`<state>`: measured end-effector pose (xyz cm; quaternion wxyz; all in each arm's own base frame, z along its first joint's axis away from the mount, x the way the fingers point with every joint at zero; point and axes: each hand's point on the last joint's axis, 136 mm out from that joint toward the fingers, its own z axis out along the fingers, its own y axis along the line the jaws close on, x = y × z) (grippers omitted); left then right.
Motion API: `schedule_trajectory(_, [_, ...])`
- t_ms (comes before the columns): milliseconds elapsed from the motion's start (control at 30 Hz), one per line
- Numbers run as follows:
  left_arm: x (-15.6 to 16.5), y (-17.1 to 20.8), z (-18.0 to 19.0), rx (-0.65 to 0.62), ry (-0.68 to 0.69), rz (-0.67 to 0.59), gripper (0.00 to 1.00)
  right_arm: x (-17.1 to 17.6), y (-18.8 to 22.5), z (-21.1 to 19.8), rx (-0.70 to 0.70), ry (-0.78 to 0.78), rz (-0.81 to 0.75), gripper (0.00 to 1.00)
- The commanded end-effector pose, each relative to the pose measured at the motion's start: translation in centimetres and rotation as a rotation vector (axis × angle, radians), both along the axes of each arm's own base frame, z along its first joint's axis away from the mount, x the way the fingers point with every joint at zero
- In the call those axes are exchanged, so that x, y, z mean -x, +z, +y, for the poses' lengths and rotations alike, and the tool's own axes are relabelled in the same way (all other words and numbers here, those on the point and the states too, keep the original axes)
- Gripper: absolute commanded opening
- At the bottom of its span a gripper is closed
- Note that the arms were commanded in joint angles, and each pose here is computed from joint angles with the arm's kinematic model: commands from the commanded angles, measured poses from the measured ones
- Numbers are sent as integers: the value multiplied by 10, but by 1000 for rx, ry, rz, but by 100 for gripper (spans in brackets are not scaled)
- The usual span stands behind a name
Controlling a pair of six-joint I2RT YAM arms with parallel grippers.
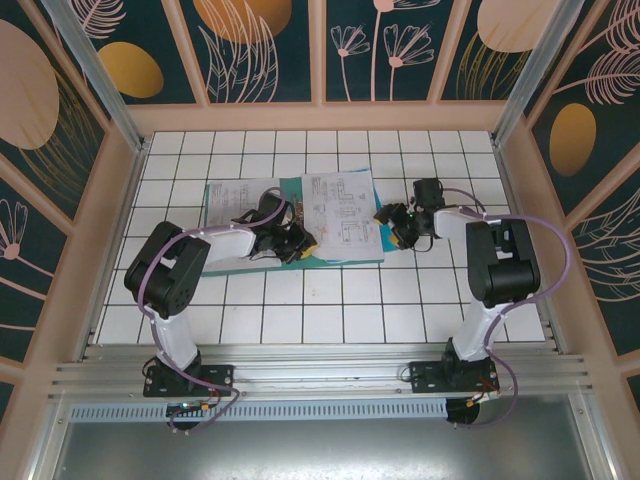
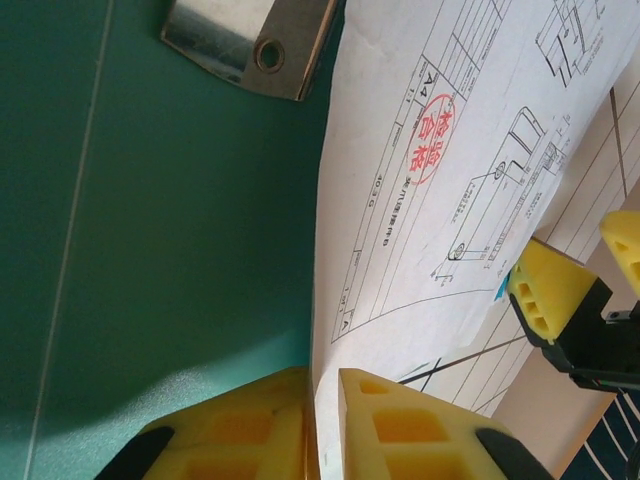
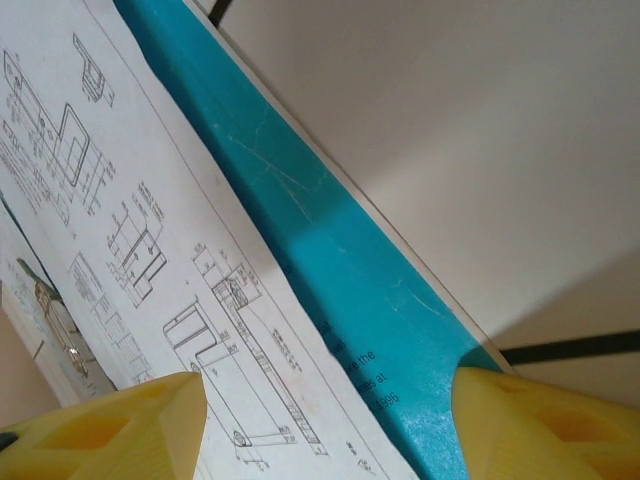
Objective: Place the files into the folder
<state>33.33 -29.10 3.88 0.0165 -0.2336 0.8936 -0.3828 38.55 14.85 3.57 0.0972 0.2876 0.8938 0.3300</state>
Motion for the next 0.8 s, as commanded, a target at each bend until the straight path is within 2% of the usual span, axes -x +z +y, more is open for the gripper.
schedule_trajectory(0, [-4,6,-10,23,-18,-13,16,14,1,9,-50,-12,44,67])
schedule_trajectory(367, [0,8,-19,27,-39,-6,16,18,13,19,-164,-62,56,67])
schedule_trajectory(767, [4,13,-21,29,-38,-6,15,6,34,-12,-8,-105,-19,67])
